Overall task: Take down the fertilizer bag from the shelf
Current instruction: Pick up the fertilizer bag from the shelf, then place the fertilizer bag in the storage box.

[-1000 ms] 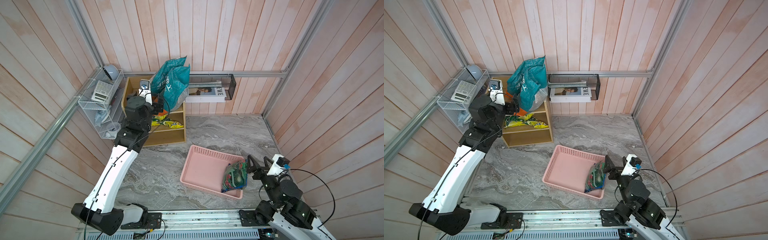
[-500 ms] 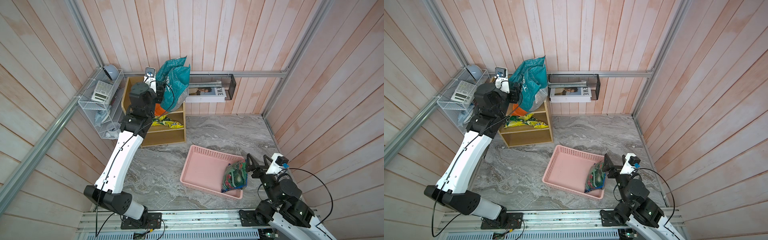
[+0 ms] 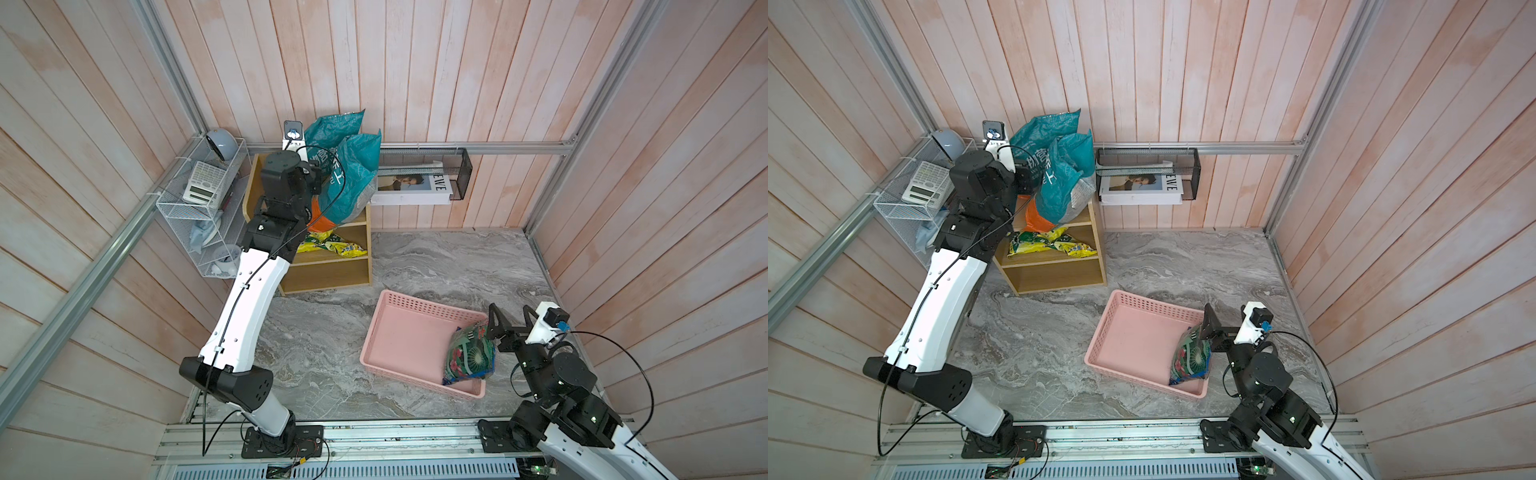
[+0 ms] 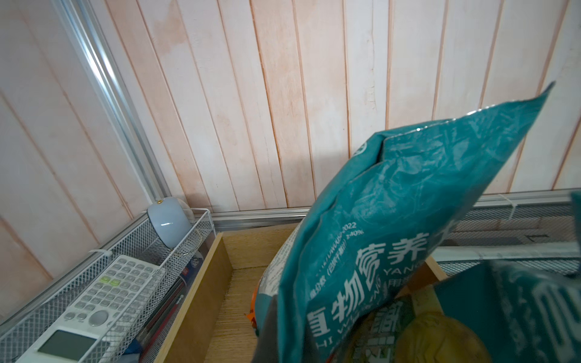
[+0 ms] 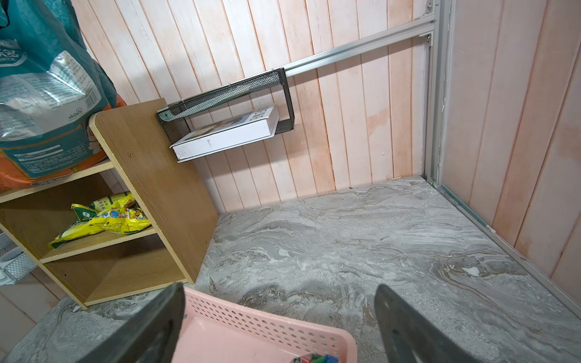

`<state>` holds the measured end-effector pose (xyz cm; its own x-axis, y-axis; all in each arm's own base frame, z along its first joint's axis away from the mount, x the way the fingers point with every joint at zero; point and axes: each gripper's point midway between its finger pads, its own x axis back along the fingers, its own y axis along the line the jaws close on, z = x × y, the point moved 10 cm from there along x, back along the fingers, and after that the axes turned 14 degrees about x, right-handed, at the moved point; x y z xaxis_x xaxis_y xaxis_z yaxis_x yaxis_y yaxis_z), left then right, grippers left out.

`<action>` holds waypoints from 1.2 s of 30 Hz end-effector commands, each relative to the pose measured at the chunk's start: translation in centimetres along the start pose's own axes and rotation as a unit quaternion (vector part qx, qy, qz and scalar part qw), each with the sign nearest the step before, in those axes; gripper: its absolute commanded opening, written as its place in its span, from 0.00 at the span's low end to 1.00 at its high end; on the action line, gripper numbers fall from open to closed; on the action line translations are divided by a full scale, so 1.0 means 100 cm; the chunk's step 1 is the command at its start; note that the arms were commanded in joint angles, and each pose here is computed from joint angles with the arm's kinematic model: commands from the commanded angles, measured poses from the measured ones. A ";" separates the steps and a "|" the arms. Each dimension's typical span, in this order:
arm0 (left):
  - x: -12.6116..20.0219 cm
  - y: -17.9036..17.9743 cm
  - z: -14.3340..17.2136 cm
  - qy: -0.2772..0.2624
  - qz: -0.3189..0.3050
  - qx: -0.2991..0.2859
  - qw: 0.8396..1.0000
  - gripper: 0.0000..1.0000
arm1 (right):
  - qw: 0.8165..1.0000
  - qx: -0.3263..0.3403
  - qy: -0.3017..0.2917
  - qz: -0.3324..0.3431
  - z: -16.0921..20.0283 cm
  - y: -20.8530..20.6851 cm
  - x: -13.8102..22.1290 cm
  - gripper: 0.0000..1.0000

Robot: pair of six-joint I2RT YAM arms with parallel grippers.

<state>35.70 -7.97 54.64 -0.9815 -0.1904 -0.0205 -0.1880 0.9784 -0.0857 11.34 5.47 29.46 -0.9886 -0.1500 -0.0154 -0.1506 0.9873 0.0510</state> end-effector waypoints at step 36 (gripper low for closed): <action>0.207 0.082 -0.035 0.060 -0.075 0.328 0.940 0.00 | 0.999 -0.018 0.046 -0.002 0.012 0.000 0.001 0.98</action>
<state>13.51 -3.23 56.45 -0.9401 -0.2594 0.2210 -0.3393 0.7731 -0.5358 11.30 5.47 28.17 -0.9862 -0.1528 0.0629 -0.1476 0.9857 0.0813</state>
